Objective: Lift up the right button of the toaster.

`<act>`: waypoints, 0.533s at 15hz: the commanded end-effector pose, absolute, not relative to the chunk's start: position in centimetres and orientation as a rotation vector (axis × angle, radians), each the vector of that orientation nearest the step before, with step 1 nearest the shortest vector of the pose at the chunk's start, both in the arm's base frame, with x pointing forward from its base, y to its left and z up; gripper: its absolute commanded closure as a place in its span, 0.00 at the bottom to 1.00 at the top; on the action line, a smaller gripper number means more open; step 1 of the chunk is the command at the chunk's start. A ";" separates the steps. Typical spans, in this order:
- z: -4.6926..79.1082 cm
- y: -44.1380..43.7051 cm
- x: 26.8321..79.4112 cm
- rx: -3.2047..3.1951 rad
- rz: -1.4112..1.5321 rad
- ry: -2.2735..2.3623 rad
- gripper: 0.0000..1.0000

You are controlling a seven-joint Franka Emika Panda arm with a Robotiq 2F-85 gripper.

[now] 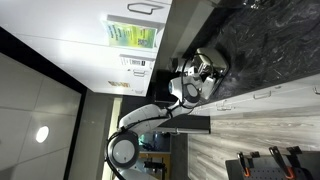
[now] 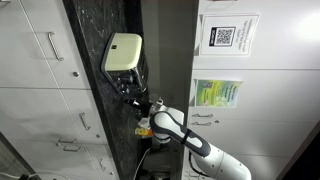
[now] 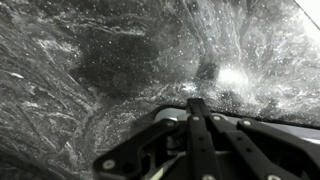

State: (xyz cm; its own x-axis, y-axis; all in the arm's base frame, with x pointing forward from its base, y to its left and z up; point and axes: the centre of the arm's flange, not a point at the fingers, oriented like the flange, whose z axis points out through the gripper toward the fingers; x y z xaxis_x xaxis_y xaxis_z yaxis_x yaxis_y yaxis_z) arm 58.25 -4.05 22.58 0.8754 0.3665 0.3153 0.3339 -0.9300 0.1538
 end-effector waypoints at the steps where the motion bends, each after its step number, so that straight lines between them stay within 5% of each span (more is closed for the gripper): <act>1: 21.8 -4.8 59.1 2.961 0.608 0.596 1.00; 8: 20.3 -6.2 59.6 2.996 0.750 0.565 1.00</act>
